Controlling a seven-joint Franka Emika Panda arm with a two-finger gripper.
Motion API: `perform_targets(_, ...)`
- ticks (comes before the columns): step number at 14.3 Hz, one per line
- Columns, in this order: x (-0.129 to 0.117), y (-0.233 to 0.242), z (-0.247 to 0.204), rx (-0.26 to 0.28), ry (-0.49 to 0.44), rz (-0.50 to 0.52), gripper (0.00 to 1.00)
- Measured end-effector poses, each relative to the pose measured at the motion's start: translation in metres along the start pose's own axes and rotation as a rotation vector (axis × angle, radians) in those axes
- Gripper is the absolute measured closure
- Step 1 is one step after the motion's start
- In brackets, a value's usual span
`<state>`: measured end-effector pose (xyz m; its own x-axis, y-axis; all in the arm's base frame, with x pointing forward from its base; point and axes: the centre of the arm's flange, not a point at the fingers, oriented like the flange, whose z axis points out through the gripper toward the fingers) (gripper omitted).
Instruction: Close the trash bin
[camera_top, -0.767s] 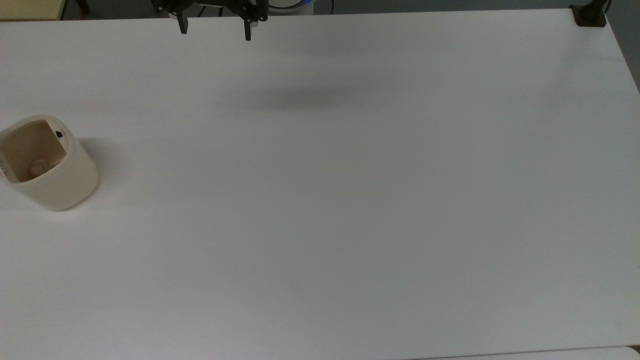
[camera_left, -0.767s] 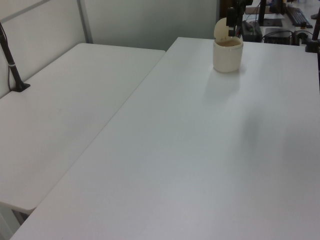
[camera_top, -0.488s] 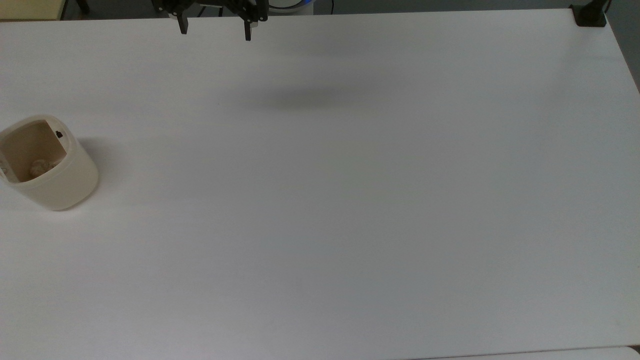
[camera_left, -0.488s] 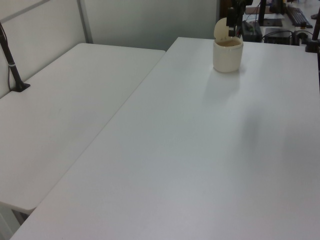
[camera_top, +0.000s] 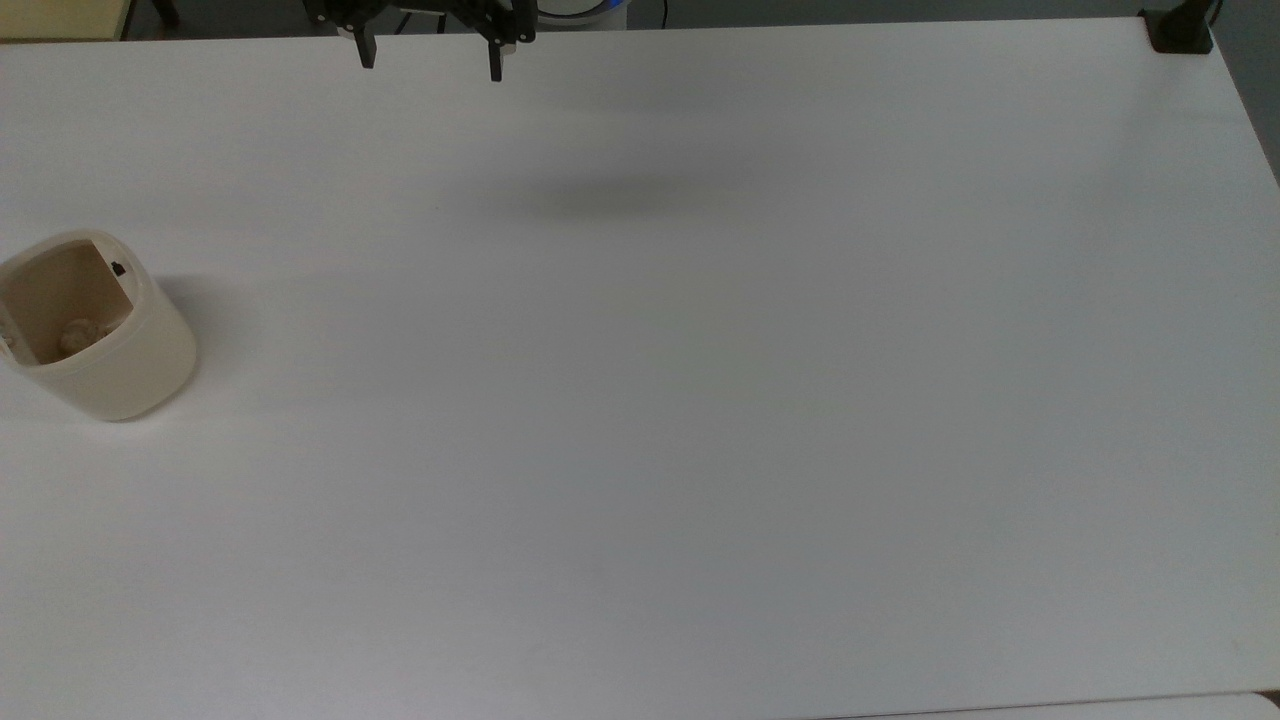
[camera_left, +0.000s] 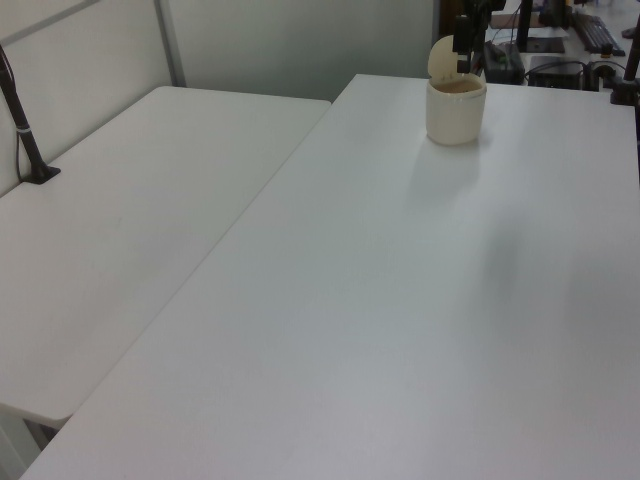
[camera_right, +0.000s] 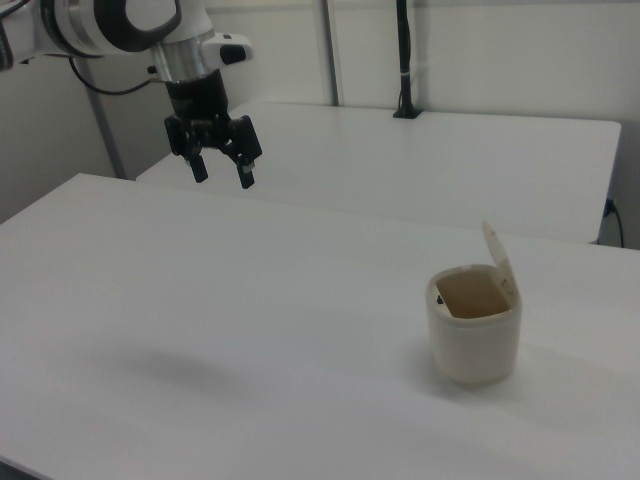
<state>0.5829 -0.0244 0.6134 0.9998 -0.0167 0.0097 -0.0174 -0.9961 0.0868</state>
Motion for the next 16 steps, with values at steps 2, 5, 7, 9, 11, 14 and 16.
perform_targets(2, 0.0, 0.0, 0.0, 0.0, 0.0, 0.0, 0.01)
perform_targets(5, 0.0, 0.0001, 0.0, 0.0, 0.0, -0.003, 0.19)
perform_targets(7, 0.0, 0.0002, 0.0, 0.0, 0.0, -0.017, 0.28)
perform_targets(9, 0.0, 0.0002, 0.0004, 0.0, -0.001, -0.02, 0.57)
perform_targets(11, 0.0, 0.0001, 0.0008, 0.0, -0.002, -0.021, 0.72)
perform_targets(14, 0.0002, 0.0, 0.0021, 0.0, -0.004, -0.026, 0.86)
perform_targets(16, 0.0017, -0.0005, 0.005, 0.003, -0.009, -0.026, 0.99)
